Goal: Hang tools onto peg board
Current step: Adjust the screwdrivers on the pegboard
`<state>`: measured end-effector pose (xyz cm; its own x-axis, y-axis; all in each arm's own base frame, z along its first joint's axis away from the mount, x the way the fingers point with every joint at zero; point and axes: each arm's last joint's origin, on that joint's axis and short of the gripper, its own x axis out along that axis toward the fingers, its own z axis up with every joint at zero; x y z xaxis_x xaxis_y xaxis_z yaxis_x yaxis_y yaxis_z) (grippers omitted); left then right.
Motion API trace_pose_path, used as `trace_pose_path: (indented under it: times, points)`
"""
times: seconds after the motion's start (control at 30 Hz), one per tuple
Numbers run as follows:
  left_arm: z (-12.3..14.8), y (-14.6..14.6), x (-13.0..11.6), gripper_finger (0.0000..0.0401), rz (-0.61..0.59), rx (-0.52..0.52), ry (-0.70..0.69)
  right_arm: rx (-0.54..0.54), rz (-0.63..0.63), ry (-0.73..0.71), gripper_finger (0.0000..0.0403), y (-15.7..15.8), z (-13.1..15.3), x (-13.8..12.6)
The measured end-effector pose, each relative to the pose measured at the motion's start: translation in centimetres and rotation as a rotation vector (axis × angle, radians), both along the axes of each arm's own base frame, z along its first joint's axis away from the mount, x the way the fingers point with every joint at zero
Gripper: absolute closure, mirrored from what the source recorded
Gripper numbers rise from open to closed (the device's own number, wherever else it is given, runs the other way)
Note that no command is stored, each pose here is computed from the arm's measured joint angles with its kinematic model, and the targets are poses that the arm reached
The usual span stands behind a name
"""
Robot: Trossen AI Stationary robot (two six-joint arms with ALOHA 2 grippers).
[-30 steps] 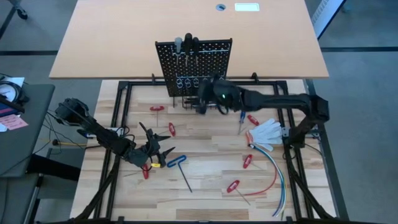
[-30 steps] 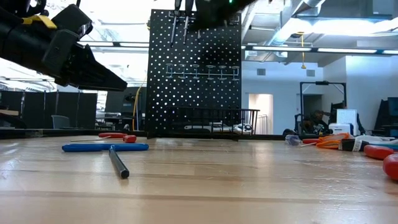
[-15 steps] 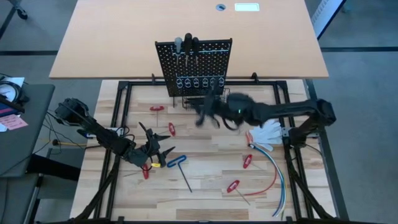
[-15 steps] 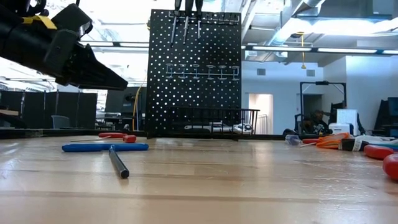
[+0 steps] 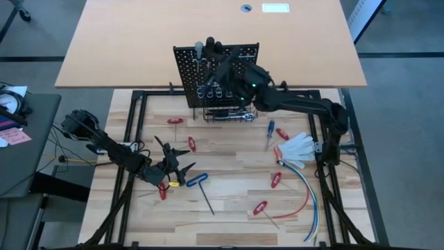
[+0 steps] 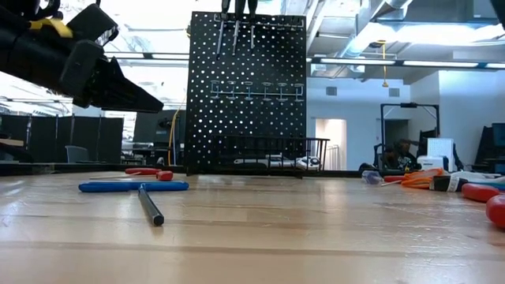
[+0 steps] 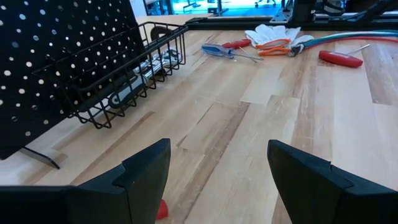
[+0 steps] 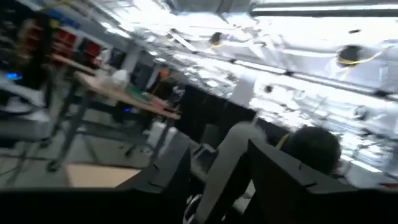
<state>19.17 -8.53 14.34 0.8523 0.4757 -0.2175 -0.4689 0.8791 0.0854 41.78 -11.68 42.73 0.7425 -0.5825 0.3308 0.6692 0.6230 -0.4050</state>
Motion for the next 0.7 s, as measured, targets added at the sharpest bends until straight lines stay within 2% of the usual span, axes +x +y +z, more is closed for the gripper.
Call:
trace_pose_path:
  times: [0.1, 0.27, 0.4, 0.57, 0.7]
  points:
    - [0.0, -0.1, 0.0, 0.0139, -0.002, -0.003, -0.001, -0.002, -0.061, -0.004, 0.0252, -0.8, 0.0, 1.0]
    - [0.0, -0.3, -0.1, 0.0139, -0.014, -0.004, -0.002, 0.003, -0.077, 0.019, 0.0266, -1.7, -1.1, 2.6]
    - [0.0, -0.4, -0.2, 0.0139, -0.021, -0.006, -0.003, 0.008, -0.073, 0.042, 0.0267, -1.6, -1.3, 2.8]
    - [0.0, -0.4, -0.2, 0.0139, -0.020, -0.011, -0.006, 0.012, -0.043, 0.110, 0.0267, 0.0, -0.9, 2.7]
    - [0.0, -0.6, -0.3, 0.0139, -0.030, -0.012, -0.006, -0.025, -0.003, 0.260, 0.0268, 2.8, 0.0, 1.8]
